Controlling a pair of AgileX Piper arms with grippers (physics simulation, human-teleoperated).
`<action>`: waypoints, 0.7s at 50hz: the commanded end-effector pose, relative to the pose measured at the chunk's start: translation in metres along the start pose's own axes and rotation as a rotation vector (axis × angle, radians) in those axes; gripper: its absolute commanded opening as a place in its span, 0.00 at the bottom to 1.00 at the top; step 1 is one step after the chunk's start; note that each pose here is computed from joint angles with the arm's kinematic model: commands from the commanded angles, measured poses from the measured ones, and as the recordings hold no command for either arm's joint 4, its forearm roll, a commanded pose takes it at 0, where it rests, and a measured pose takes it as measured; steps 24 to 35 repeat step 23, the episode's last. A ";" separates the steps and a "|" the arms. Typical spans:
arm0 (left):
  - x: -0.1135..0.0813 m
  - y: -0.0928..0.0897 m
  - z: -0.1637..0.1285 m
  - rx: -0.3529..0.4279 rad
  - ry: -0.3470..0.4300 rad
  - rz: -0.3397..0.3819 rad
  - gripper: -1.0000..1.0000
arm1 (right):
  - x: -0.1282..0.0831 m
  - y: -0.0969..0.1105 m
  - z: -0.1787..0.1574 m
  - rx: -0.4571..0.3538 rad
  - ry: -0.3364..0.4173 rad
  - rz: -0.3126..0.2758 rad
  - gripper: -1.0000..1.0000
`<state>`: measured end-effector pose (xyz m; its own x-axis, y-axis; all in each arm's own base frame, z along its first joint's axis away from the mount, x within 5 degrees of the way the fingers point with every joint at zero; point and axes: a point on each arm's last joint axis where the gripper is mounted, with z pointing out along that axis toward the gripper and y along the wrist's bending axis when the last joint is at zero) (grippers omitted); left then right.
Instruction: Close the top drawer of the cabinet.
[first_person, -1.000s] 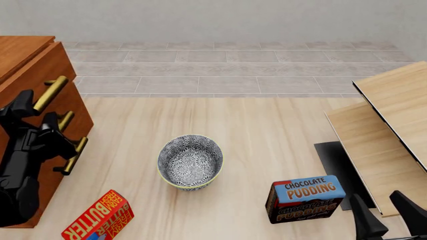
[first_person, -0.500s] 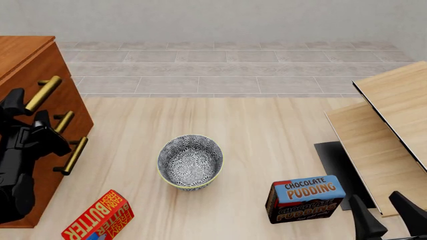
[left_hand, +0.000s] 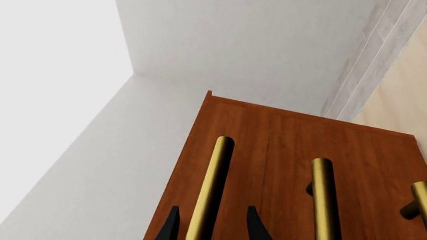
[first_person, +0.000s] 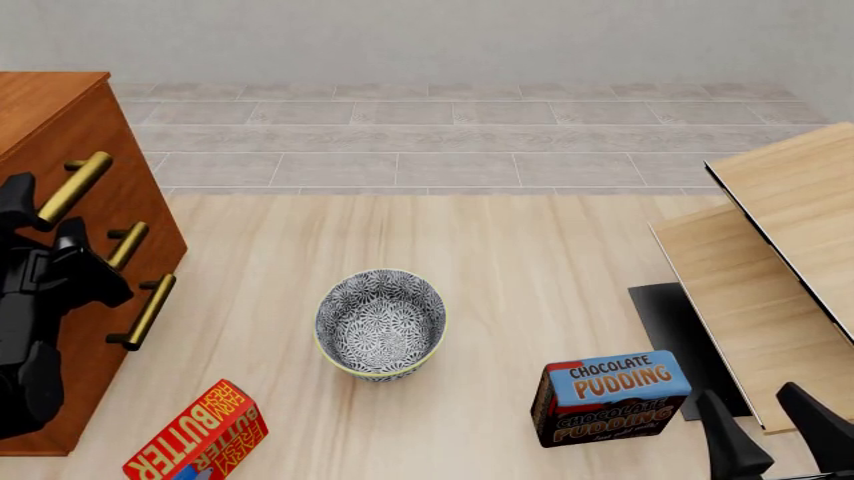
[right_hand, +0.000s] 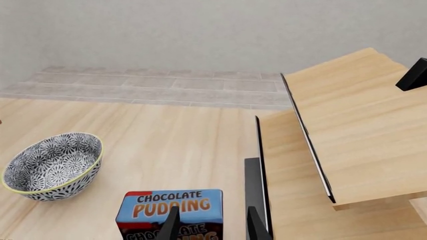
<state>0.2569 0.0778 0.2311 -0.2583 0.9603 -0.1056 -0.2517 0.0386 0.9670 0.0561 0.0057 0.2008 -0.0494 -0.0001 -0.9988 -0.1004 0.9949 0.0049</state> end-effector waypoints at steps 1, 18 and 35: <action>0.011 0.000 0.006 -0.009 0.044 -0.001 1.00 | 0.000 0.000 0.000 -0.005 0.004 -0.002 1.00; 0.018 0.001 0.007 -0.012 0.068 0.000 1.00 | 0.001 0.001 0.000 -0.010 0.008 -0.006 1.00; 0.017 -0.001 0.007 -0.008 0.063 -0.009 1.00 | 0.001 0.000 0.000 -0.009 0.011 -0.010 1.00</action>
